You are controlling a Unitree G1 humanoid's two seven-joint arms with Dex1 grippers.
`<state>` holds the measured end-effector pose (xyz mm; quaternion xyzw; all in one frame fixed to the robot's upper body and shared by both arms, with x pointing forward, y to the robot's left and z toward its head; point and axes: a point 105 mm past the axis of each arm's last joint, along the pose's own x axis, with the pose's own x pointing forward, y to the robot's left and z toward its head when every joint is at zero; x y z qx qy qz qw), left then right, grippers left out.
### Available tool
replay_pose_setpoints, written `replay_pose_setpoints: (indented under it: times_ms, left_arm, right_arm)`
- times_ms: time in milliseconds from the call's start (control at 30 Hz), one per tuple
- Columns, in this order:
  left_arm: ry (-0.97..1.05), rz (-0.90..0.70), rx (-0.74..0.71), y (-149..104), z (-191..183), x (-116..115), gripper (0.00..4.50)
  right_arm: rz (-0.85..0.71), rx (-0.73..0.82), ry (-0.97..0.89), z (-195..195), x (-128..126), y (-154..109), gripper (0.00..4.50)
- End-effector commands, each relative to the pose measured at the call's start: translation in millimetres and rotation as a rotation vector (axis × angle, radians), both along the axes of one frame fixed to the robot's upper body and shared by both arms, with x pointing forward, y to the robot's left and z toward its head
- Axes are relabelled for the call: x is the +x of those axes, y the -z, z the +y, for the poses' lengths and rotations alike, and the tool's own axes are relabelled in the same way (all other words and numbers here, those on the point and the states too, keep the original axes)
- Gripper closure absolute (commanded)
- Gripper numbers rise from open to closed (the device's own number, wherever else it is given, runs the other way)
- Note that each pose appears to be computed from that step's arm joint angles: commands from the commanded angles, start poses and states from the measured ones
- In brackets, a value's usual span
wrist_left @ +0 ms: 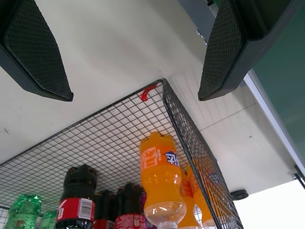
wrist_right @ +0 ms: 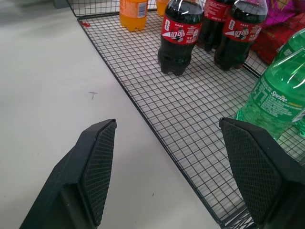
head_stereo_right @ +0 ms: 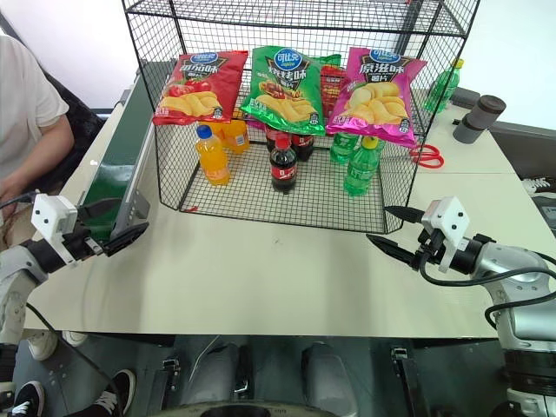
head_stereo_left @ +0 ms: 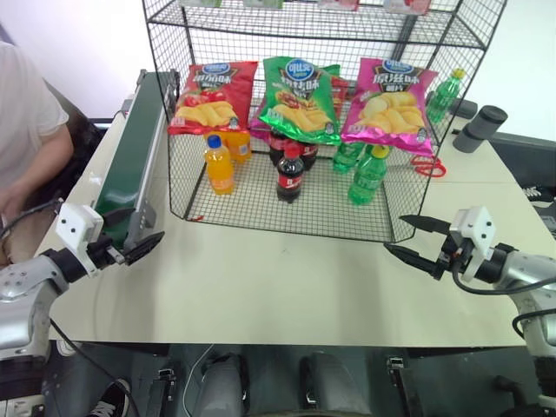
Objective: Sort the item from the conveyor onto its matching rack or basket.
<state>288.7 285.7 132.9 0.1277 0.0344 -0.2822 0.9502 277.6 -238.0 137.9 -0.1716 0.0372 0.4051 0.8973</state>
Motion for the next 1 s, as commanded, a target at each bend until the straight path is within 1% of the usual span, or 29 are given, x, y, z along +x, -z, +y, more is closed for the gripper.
replay_pose_setpoints:
  times_ms: [33,467,667,833,1000]
  left_arm:
    - [0.004,-0.035,0.011,-6.7,-1.6,-1.5,0.00]
    - [0.017,-0.060,0.024,-9.9,-6.7,5.9,0.00]
    - [0.029,-0.080,0.016,-10.8,-14.0,13.5,0.00]
    - [0.047,-0.090,0.018,-13.7,-17.2,23.1,0.00]
    - [0.060,-0.098,0.023,-13.4,-18.3,26.5,0.00]
  right_arm:
    - [-0.038,-0.014,-0.010,0.0,1.8,-8.5,0.91]
    - [-0.044,-0.028,-0.012,2.1,3.0,0.1,0.91]
    - [-0.060,-0.028,-0.001,0.8,5.7,-0.1,0.91]
    - [-0.072,-0.032,0.016,-1.8,3.4,0.2,0.91]
    - [-0.084,-0.035,0.032,-4.5,0.5,0.2,0.91]
